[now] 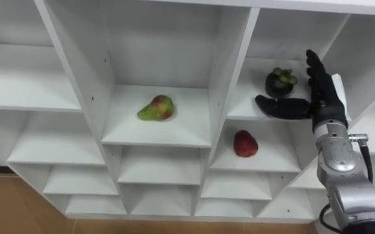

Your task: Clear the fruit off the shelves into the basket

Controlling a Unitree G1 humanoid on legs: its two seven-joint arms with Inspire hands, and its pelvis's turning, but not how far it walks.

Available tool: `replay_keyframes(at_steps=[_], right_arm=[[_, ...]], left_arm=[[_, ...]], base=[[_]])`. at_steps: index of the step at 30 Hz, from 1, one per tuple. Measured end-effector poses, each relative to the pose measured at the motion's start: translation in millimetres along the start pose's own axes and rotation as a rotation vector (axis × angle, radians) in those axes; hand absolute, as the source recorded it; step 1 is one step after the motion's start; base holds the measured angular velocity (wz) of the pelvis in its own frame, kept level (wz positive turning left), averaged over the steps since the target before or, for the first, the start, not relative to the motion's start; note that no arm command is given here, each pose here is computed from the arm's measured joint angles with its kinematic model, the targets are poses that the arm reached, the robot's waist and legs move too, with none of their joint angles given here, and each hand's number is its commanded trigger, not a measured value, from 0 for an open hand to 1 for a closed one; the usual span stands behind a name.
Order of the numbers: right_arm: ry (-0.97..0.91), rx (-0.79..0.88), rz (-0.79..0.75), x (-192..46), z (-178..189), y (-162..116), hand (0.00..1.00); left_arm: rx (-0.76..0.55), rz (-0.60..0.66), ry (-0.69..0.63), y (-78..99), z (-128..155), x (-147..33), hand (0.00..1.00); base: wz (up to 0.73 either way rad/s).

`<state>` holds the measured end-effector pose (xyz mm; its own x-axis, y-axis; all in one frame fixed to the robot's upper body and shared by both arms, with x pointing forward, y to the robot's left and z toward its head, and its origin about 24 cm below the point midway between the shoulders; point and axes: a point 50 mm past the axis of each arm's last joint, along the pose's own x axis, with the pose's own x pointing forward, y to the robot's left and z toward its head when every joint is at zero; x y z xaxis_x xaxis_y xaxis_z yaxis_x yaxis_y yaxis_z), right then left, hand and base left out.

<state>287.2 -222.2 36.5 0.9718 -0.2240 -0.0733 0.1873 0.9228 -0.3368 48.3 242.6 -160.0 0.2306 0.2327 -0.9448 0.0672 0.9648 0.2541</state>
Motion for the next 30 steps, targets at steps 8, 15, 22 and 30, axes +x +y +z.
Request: replay_keyframes(at_steps=[8,15,22,30], right_arm=[[0.021,-0.006,0.005,1,-3,0,0.06],[0.016,-0.04,-0.008,2,-3,-4,1.0],[0.001,-0.127,-0.047,8,-1,-16,1.0],[-0.007,-0.161,-0.058,9,1,-21,1.0]], left_arm=[[0.001,-0.003,0.008,0.3,-1,0.0,1.0],[0.0,-0.014,0.011,-0.1,-2,0.0,1.0],[0.002,-0.024,0.013,-0.4,-2,0.1,1.0],[0.002,-0.037,-0.008,-0.5,6,1.3,1.0]], base=[[0.01],[0.01],[0.0],[0.0]])
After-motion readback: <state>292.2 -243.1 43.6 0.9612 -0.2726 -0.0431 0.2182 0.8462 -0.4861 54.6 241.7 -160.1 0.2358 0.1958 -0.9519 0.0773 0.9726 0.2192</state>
